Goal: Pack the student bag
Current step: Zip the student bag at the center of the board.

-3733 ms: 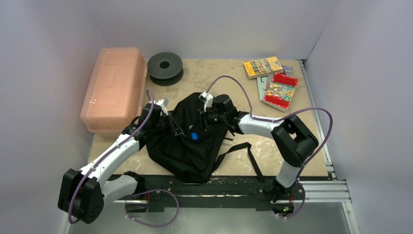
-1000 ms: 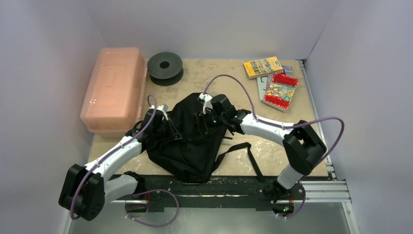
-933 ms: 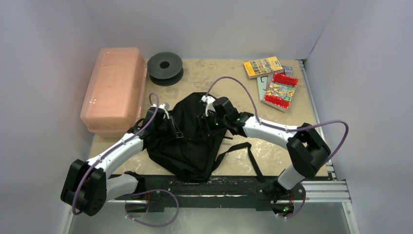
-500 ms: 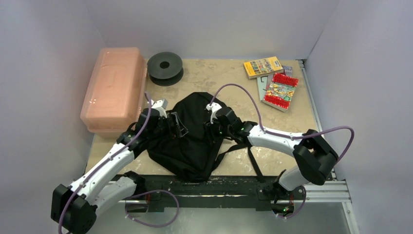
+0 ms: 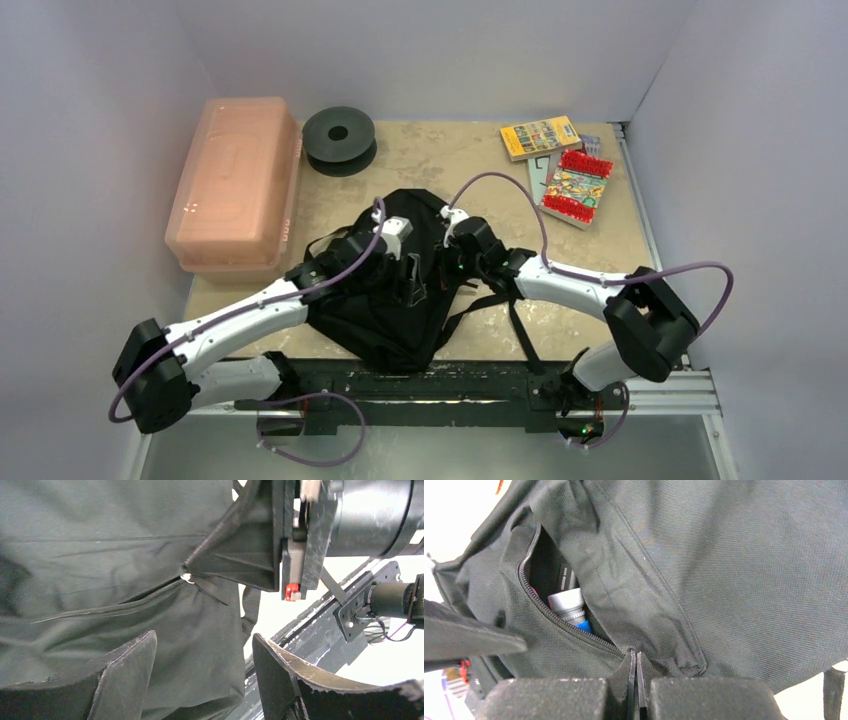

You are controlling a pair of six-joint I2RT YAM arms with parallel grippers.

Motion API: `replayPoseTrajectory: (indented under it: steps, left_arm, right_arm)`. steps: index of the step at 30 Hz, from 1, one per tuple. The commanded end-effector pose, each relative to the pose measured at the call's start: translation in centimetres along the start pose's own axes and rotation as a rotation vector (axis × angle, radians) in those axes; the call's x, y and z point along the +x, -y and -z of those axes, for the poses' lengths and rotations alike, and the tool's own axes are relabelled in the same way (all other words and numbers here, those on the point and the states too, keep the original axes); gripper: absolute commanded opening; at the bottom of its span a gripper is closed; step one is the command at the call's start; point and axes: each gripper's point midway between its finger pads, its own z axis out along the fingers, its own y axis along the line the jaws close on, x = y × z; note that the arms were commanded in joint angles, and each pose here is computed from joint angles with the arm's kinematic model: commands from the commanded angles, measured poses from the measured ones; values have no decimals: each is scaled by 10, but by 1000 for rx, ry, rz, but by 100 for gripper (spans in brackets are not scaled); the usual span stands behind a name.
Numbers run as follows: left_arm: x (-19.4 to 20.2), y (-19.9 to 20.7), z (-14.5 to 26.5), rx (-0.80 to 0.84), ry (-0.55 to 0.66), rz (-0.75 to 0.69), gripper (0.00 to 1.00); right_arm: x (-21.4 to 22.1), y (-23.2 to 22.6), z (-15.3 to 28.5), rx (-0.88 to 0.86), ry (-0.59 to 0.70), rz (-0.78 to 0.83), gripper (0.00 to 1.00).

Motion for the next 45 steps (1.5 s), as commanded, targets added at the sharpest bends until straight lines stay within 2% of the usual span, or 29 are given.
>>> replayPoseTrajectory:
  steps: [1, 4, 12, 14, 18, 25, 38, 42, 45]
  left_arm:
    - [-24, 27, -15, 10, 59, -110, 69]
    - [-18, 33, -27, 19, 34, -130, 69]
    - [-6, 35, -50, -19, -58, -163, 71]
    - [-1, 32, -57, -51, -87, -172, 67]
    - [4, 26, -67, -143, -134, -215, 51]
    - [13, 18, -77, -243, -194, -239, 40]
    - [36, 5, -92, -351, -304, -248, 36]
    - [39, 4, -97, -357, -319, -247, 41]
    - [40, 7, -101, -342, -329, -252, 51]
  right_arm:
    - [-16, -4, 20, -97, 25, -150, 5]
    - [-11, 6, 29, -110, -13, -226, 36]
    - [3, 27, 50, -113, -18, -362, 58]
    - [14, 40, 48, -117, -37, -427, 58]
    - [30, 47, 41, -167, -66, -483, 58]
    - [34, 44, 30, -231, -55, -499, 57]
    - [36, 56, 16, -196, -44, -489, 60]
    - [37, 53, 14, -219, -44, -493, 60]
    - [35, 51, 11, -239, -41, -497, 59]
